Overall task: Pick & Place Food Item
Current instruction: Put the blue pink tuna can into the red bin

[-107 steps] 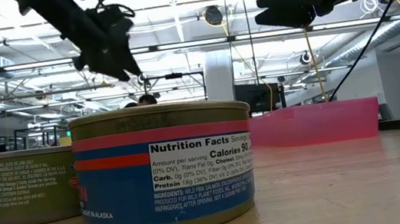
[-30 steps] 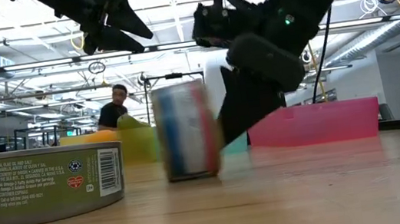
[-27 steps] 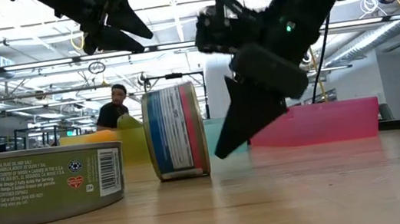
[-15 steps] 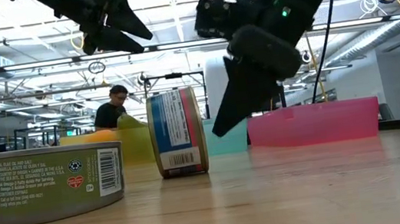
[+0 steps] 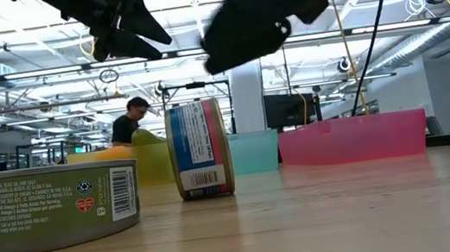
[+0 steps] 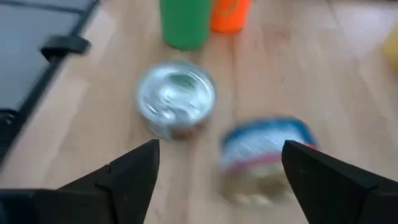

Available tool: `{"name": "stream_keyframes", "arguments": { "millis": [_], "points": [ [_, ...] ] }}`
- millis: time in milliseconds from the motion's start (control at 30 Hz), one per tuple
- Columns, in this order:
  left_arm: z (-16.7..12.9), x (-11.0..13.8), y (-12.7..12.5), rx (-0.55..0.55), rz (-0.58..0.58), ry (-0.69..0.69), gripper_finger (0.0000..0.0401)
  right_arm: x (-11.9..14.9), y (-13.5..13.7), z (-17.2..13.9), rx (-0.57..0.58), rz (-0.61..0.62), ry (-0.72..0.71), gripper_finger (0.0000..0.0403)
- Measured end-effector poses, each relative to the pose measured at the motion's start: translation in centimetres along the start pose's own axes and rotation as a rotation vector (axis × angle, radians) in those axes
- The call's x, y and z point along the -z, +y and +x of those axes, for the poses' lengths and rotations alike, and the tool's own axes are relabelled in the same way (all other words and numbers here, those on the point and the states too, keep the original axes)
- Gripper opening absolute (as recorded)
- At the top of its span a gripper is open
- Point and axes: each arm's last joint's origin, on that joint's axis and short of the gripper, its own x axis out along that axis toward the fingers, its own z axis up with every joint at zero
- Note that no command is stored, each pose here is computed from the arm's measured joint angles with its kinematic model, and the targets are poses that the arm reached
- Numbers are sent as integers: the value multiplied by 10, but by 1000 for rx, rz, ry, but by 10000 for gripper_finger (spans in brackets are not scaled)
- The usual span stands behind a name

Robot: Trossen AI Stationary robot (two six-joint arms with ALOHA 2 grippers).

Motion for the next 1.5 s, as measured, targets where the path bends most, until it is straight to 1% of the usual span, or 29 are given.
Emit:
{"name": "stream_keyframes", "arguments": {
  "millis": [100,233,300,433,533,733,867,1033,1233,1367,1433,1500],
  "points": [
    [0,0,0,0,-1,-1,228,5,7,10,8,-18,-36,320],
    [0,0,0,1,-10,-1,228,8,5,13,30,-105,-14,320],
    [0,0,0,0,-15,-1,228,7,5,13,27,-136,-24,320],
    [0,0,0,0,-15,-1,228,7,8,15,24,-246,-47,320],
    [0,0,0,0,-15,-1,228,14,6,19,77,-279,-5,320],
    [0,0,0,0,-15,-1,228,16,0,18,203,-288,33,320],
    [0,0,0,0,-14,-1,228,19,0,17,214,-302,53,320],
    [0,0,0,0,-14,0,228,25,-1,17,228,-330,117,320],
    [0,0,0,0,-14,0,228,30,-6,15,331,-369,170,320],
    [0,0,0,0,-14,0,228,31,-9,13,436,-388,179,320],
    [0,0,0,0,-14,0,228,30,-10,12,463,-371,169,320],
    [0,0,0,0,-14,0,228,27,-11,9,461,-323,151,320]
  ]
}}
